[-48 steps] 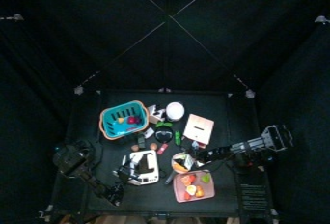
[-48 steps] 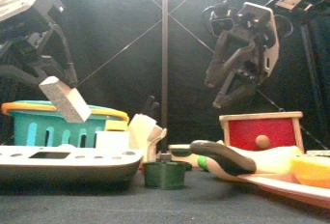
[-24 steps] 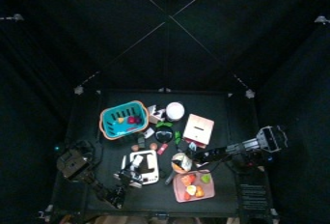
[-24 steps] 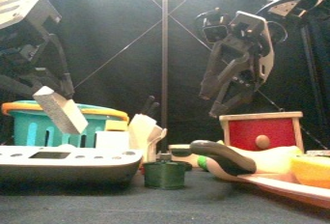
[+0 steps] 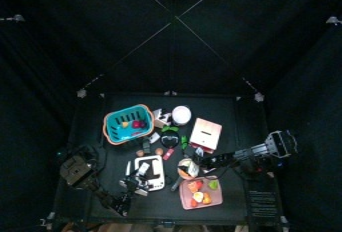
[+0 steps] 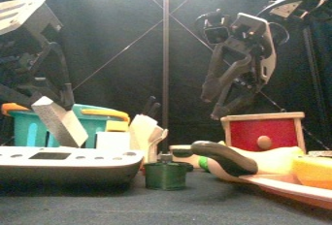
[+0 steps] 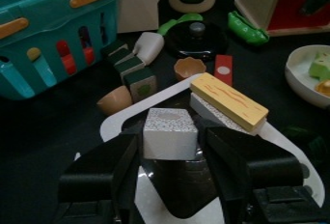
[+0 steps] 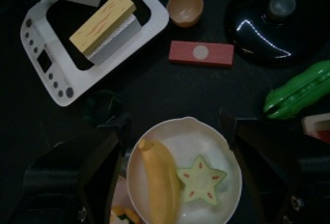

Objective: Place rice on stove

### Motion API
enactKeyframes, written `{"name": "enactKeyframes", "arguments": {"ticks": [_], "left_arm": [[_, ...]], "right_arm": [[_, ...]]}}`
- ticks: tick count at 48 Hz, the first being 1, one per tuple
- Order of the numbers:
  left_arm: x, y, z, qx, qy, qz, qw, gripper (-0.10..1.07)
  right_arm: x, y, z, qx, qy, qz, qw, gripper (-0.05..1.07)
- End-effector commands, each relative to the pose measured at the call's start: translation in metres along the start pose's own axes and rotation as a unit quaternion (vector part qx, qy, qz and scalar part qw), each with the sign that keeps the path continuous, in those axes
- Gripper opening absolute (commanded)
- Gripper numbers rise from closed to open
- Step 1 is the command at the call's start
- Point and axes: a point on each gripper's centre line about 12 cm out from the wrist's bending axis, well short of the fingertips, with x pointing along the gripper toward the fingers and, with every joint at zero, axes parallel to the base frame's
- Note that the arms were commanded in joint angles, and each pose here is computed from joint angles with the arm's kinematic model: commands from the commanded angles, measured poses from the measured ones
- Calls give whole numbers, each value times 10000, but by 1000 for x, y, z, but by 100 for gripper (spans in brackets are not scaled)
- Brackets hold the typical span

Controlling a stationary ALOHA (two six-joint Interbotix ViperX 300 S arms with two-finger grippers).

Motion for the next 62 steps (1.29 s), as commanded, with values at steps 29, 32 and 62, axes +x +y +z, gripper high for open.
{"name": "enactKeyframes", "arguments": {"ticks": [29, 32, 62], "left_arm": [[-2, 10, 17, -136, -11, 10, 9999, 94], [-2, 13, 20, -153, -1, -4, 9999, 94], [3, 24, 27, -120, -47, -14, 9999, 93]], "right_arm": [[-4, 6, 12, 21, -153, 93, 9998, 102], [-4, 6, 12, 26, -155, 88, 9998, 102], [-2, 6, 13, 12, -154, 103, 9998, 102]]}}
